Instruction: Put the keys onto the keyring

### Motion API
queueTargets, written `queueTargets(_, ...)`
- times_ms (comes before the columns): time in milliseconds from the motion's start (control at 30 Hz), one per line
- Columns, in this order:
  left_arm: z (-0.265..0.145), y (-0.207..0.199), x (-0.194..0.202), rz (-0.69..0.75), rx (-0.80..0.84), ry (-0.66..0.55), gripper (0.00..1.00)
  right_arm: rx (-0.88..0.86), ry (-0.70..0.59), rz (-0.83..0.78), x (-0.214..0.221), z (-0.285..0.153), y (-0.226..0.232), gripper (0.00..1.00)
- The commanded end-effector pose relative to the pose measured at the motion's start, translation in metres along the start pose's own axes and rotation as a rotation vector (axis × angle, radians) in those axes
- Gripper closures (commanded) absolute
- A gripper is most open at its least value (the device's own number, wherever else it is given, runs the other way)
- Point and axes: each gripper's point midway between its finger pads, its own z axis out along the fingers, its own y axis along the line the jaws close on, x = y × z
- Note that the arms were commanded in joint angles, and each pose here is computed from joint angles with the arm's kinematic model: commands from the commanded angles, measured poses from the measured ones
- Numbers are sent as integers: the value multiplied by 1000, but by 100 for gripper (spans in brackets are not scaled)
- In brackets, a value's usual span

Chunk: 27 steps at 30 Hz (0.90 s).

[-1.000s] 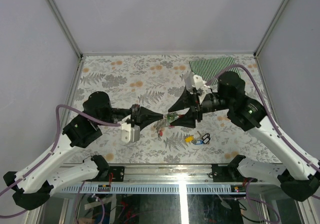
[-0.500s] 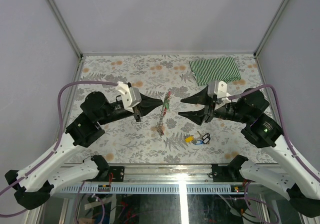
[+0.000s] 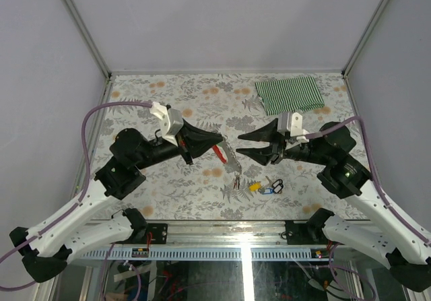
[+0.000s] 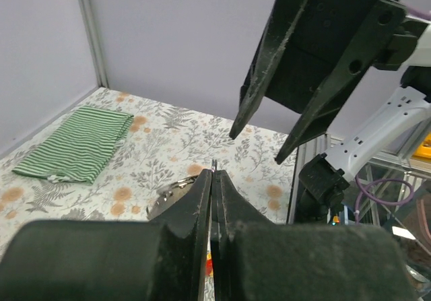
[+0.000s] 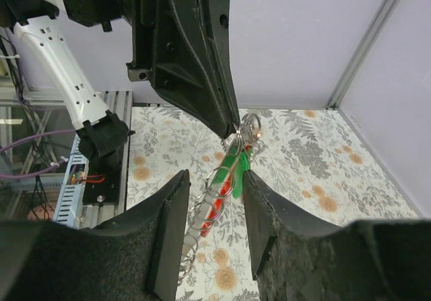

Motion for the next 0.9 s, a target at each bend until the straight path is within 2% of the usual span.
queueTargets(0,-5,-23,-38,28,100,-169,100,-72,-96,-47,-29,7,6,58)
queueTargets(300,-19,-43,-43,77,199,-268,100,-148,-115,5,-31,13,16,66)
queueTargets(867,-20,-50,-49,90,243,-317,100,-225,-151,55,-32,25,21,68)
